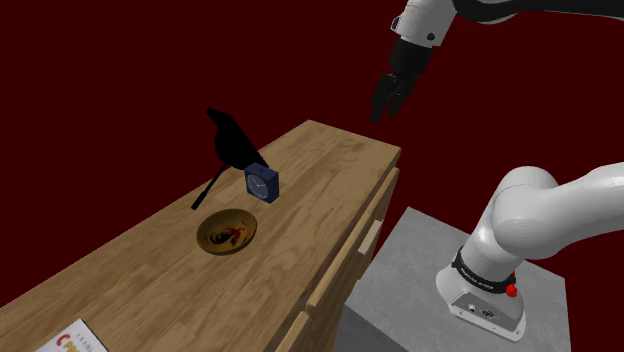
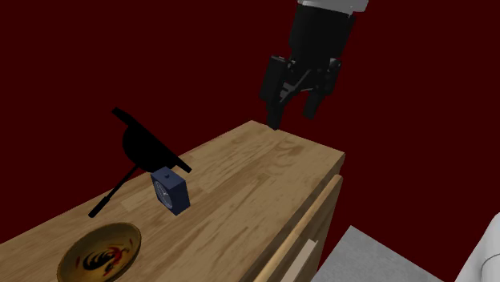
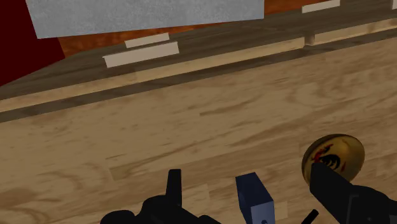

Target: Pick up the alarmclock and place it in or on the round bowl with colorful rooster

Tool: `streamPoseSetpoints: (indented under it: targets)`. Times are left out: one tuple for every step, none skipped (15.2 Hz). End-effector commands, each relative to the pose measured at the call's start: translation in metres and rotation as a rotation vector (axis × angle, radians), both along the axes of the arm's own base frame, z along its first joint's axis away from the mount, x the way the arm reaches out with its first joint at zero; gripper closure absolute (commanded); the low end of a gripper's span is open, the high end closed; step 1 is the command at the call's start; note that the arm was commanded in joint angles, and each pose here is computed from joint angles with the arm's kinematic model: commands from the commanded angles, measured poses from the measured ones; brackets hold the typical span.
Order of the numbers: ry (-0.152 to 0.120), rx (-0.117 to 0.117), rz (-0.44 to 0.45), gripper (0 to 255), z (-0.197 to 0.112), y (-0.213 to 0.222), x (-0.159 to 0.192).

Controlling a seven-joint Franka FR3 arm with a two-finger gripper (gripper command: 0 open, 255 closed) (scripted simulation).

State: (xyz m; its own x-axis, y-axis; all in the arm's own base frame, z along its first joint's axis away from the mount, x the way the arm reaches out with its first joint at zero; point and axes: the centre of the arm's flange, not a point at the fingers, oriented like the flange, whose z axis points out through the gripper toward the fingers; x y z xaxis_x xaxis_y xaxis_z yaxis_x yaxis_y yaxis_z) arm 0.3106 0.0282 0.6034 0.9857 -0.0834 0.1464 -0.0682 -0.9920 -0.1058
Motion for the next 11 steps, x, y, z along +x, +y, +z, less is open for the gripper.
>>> streamPoseSetpoints:
  targets:
    - [0.0, 0.0, 0.0, 0, 0.0, 0.0, 0.0]
    - [0.005, -0.003, -0.001, 0, -0.006, 0.005, 0.011]
    - [0.01, -0.007, -0.002, 0, -0.013, 0.01, 0.022]
    - [0.015, -0.01, -0.003, 0, -0.019, 0.015, 0.034]
    - [0.02, -0.014, -0.004, 0, -0.026, 0.02, 0.045]
    - [0.025, -0.017, -0.004, 0, -0.033, 0.025, 0.056]
    - [0.03, -0.02, -0.005, 0, -0.04, 0.03, 0.067]
    - [0.035, -0.024, -0.006, 0, -0.046, 0.035, 0.078]
    - [0.039, -0.027, -0.007, 0, -0.053, 0.04, 0.089]
    - [0.044, -0.03, -0.008, 0, -0.06, 0.045, 0.1]
    - [0.049, -0.034, -0.009, 0, -0.067, 0.05, 0.111]
